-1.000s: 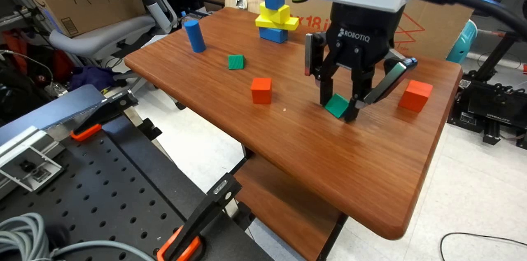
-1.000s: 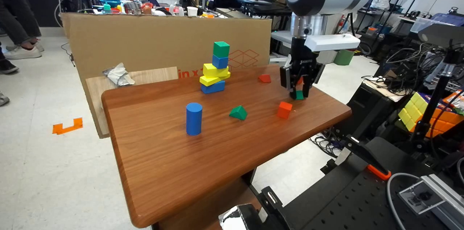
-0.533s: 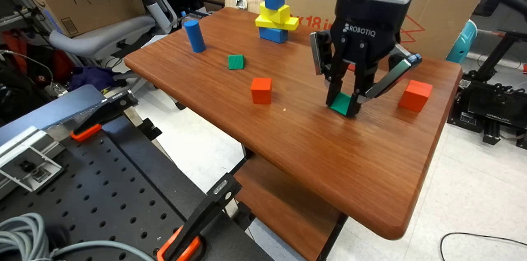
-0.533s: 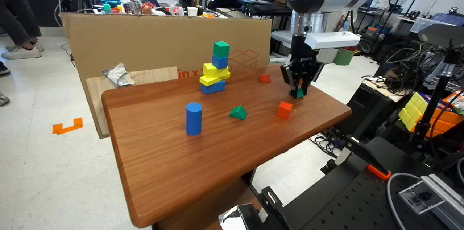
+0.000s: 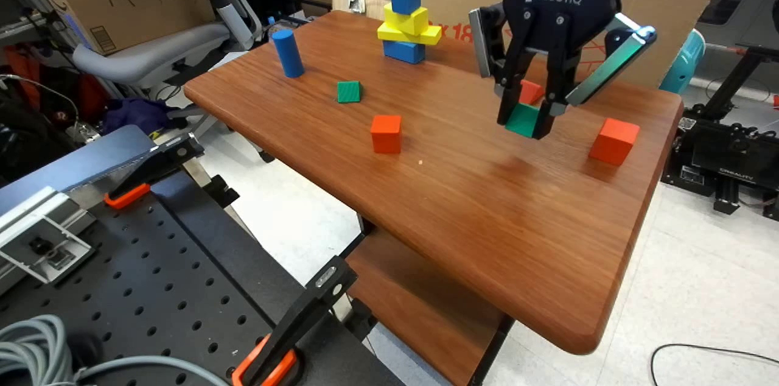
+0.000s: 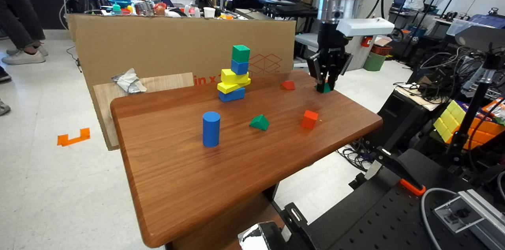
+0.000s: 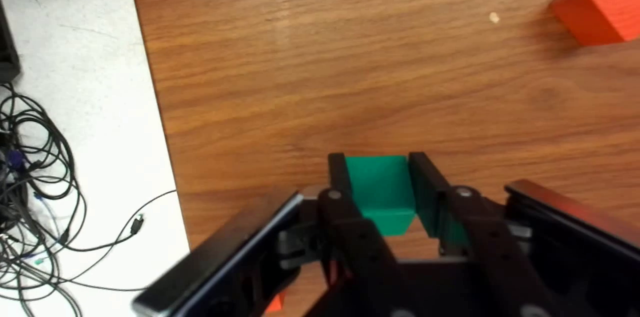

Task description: Pick up the green block on the right and put it on the orange square block on the right

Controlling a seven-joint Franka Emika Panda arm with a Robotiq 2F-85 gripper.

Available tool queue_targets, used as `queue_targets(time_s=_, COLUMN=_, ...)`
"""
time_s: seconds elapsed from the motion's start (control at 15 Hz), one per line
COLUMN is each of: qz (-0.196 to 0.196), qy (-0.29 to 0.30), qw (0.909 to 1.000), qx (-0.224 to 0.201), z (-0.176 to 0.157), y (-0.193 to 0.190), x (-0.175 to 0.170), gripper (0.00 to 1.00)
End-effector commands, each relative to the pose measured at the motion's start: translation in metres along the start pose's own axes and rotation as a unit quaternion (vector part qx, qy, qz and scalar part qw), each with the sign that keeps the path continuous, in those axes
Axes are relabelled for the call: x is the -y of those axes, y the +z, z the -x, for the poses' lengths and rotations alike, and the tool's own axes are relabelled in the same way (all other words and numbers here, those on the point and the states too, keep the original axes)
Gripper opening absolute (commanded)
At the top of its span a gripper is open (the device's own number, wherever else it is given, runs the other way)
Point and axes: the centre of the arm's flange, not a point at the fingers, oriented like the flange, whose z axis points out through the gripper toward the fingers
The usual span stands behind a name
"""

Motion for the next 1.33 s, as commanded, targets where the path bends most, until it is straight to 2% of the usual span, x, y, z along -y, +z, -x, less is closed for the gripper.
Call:
queue_targets(time_s=0.0, qz=0.009, qy=-0.026, qw=0.9996, qx=-0.001, z=0.001, y=-0.027, x=-0.014, gripper=0.11)
queue_targets(time_s=0.67, qz=0.021, qy=-0.051, qw=0.9983, qx=-0.018, z=-0.029, y=-0.052, x=-0.06, gripper=0.11)
queue_targets(time_s=1.0, qz=0.02, qy=-0.068, qw=0.9973, qx=-0.022, z=-0.045, y=-0.046, x=-0.082, gripper=0.11)
queue_targets(time_s=1.27, qz=0.024, qy=-0.081, qw=0.9964, qx=-0.013, z=-0.056, y=-0.034, x=-0.085, gripper=0.11)
